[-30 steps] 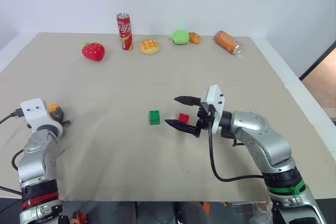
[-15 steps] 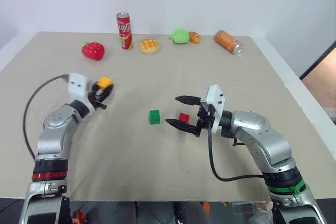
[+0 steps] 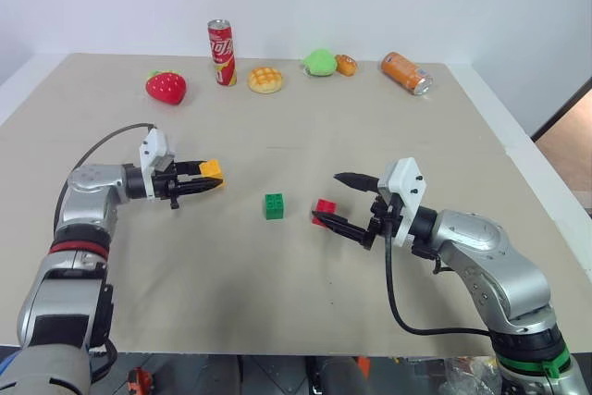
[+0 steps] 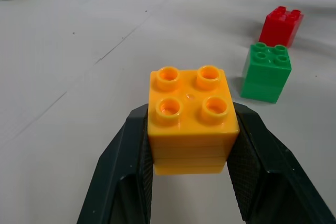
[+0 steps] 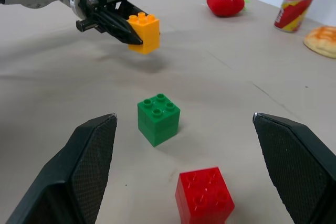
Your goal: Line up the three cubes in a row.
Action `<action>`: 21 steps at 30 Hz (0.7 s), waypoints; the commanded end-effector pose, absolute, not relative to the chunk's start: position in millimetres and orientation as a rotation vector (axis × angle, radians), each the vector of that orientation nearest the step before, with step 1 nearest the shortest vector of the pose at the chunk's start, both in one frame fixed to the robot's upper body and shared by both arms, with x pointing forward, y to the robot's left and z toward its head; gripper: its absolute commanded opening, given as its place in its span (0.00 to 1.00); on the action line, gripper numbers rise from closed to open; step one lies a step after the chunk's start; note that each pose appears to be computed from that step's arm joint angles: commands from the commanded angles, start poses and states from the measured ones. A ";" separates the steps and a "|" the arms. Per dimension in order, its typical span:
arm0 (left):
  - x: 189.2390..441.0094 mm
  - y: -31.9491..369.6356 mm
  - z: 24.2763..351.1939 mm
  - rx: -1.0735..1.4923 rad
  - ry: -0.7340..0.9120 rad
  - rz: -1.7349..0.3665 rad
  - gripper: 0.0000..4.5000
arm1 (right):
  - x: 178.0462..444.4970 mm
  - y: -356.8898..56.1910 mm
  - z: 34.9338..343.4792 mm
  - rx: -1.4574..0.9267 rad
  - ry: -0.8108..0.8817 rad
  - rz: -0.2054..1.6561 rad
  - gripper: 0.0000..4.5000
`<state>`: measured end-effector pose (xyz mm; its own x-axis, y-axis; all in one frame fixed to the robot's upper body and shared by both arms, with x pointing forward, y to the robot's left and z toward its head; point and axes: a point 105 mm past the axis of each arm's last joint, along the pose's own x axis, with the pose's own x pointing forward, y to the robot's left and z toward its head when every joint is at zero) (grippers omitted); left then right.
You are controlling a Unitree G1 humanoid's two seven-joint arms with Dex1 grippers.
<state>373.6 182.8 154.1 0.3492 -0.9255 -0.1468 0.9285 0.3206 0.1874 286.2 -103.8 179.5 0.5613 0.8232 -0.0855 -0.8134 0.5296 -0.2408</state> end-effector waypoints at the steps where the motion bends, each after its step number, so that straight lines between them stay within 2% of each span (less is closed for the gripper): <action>1: 369.2 169.1 158.0 0.286 -0.001 -1.331 0.30 | 279.7 -105.4 194.7 -0.292 -0.096 0.962 0.96; 11: 357.3 170.0 129.5 0.310 0.079 -1.389 0.30 | 272.1 -110.5 193.6 -0.291 -0.077 0.928 0.96; 21: 352.7 171.2 118.2 0.336 0.113 -1.406 0.30 | 272.2 -110.0 195.4 -0.294 -0.073 0.931 0.96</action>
<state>354.0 167.2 114.5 0.1709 -0.9475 -0.2704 0.9807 0.1370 0.1399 276.7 -110.6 177.6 0.5977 0.7937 -0.1130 -0.7934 0.5653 -0.2258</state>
